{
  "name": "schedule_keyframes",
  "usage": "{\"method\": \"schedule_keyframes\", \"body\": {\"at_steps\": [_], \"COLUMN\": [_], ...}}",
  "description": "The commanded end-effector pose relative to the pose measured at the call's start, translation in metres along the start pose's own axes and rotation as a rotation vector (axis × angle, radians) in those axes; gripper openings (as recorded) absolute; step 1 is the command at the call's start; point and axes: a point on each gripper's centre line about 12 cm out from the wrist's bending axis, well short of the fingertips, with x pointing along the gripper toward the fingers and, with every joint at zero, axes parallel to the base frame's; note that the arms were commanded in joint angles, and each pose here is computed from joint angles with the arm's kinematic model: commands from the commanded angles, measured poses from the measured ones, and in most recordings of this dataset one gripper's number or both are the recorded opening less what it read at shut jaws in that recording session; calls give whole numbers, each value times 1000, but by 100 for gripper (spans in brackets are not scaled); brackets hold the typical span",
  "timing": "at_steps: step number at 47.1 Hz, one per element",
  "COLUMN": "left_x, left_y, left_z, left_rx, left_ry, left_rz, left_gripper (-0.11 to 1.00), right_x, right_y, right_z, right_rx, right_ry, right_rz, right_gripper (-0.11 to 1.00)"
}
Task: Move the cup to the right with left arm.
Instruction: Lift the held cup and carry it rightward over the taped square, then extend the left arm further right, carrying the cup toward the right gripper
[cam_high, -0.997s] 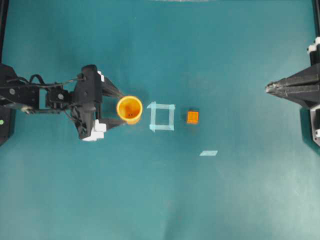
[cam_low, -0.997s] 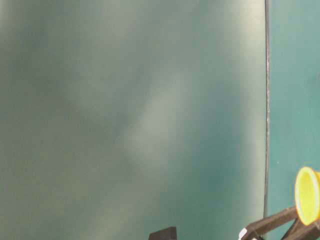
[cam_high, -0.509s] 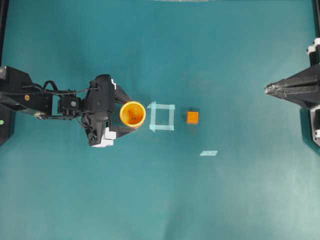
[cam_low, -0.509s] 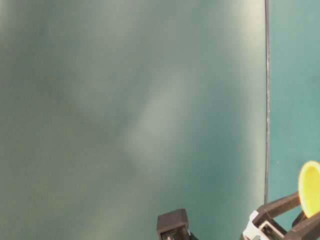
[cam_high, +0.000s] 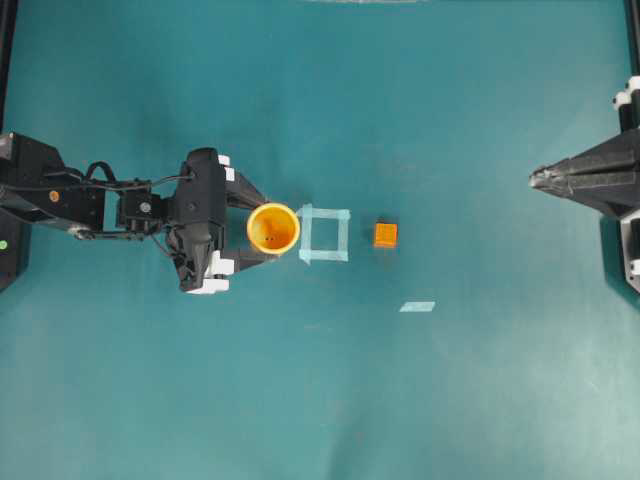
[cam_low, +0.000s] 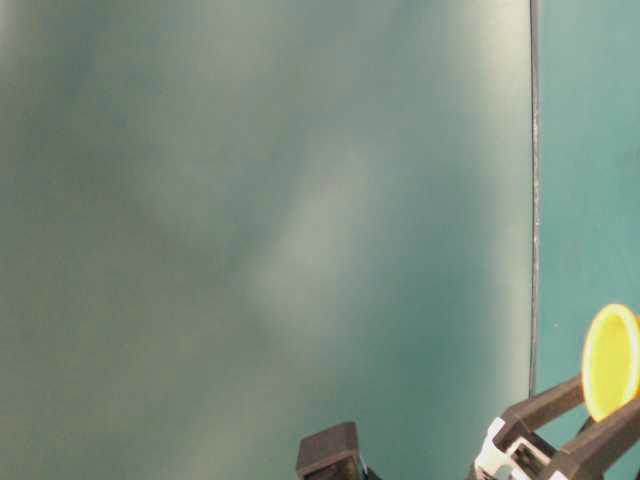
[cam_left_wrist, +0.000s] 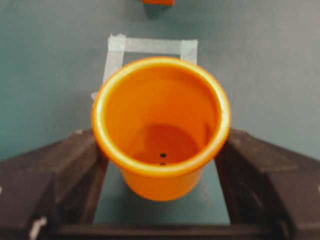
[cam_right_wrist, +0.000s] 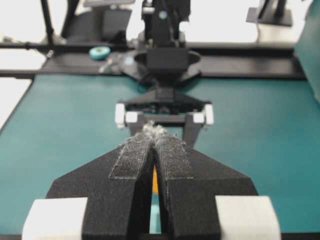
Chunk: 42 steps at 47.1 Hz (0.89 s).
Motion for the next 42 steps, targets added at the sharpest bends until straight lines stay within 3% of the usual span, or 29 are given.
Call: {"method": "schedule_keyframes", "body": {"at_steps": [1, 19, 42], "left_x": [-2, 6, 56], "left_y": [-1, -1, 1], "left_z": [18, 55, 99], "left_rx": [4, 5, 14], "left_ry": [-64, -158, -210], "left_rz": [-4, -2, -1], "left_gripper": [65, 65, 65], "right_x": [2, 2, 2], "right_y": [0, 0, 0], "right_z": [13, 13, 14], "right_rx": [5, 5, 3], "right_ry": [-31, -31, -35], "right_rz": [1, 1, 1], "right_gripper": [0, 0, 0]}}
